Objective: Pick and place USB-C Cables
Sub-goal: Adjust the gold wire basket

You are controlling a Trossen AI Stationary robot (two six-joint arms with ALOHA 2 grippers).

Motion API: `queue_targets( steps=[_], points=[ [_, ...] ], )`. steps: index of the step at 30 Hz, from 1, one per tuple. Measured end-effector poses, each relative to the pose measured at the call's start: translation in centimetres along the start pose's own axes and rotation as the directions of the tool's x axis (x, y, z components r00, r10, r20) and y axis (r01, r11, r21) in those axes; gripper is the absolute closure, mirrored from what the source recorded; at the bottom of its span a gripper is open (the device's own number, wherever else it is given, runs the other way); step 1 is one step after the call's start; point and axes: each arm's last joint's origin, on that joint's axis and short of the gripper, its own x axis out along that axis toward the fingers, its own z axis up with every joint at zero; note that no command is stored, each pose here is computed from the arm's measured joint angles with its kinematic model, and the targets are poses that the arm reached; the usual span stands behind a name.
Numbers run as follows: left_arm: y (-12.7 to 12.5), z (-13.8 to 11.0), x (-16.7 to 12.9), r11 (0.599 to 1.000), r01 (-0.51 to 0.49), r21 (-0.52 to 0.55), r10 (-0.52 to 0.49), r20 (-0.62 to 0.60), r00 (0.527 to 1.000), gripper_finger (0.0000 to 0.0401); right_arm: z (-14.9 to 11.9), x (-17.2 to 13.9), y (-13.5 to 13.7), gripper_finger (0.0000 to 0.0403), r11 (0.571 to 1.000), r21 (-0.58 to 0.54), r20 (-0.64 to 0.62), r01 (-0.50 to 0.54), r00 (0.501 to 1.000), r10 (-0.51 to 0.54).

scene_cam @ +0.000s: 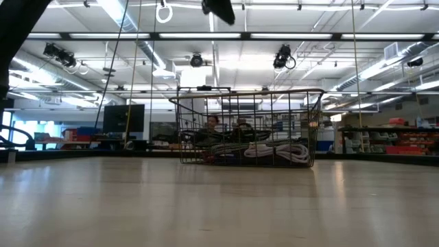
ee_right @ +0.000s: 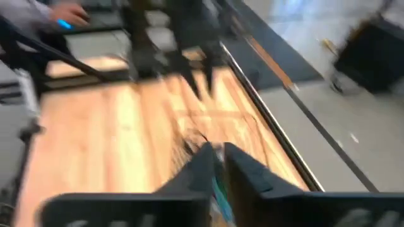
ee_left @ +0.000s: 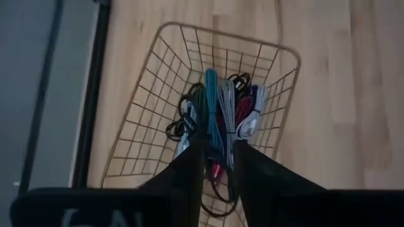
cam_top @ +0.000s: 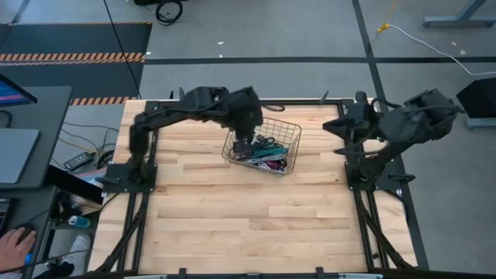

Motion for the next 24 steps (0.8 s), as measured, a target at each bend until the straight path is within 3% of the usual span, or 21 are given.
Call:
queue_targets(
  steps=[3, 11, 16, 20, 24],
  points=[
    [-1.3, -0.5, -2.2, 0.999, -0.032, -0.006, 0.032, 0.041, 0.999, 0.0312, -0.9, 0.7, -0.3, 0.0393, 0.998, 0.008, -0.083, 0.066, 0.994, -0.065],
    [-5.3, -1.6, -7.0, 0.982, -0.158, -0.108, 0.166, 0.075, 0.983, 0.0312, -3.5, 5.3, -0.9, 0.0366, 0.982, 0.005, -0.286, 0.191, 0.941, -0.182],
    [-8.4, -2.1, -8.8, 0.971, -0.199, -0.135, 0.213, 0.102, 0.972, 0.0312, -6.0, 9.7, -1.7, 0.0393, 0.971, -0.047, -0.397, 0.234, 0.888, -0.233],
    [-10.5, -2.9, -9.4, 0.961, -0.237, -0.144, 0.250, 0.078, 0.965, 0.0312, -8.0, 14.1, -2.8, 0.0398, 0.990, -0.027, -0.428, 0.138, 0.893, -0.136],
    [-12.2, -3.7, -9.9, 0.950, -0.254, -0.182, 0.268, 0.055, 0.962, 0.0312, -9.6, 18.2, -4.9, 0.0400, 0.999, 0.027, -0.369, 0.028, 0.929, -0.016]
  ],
)
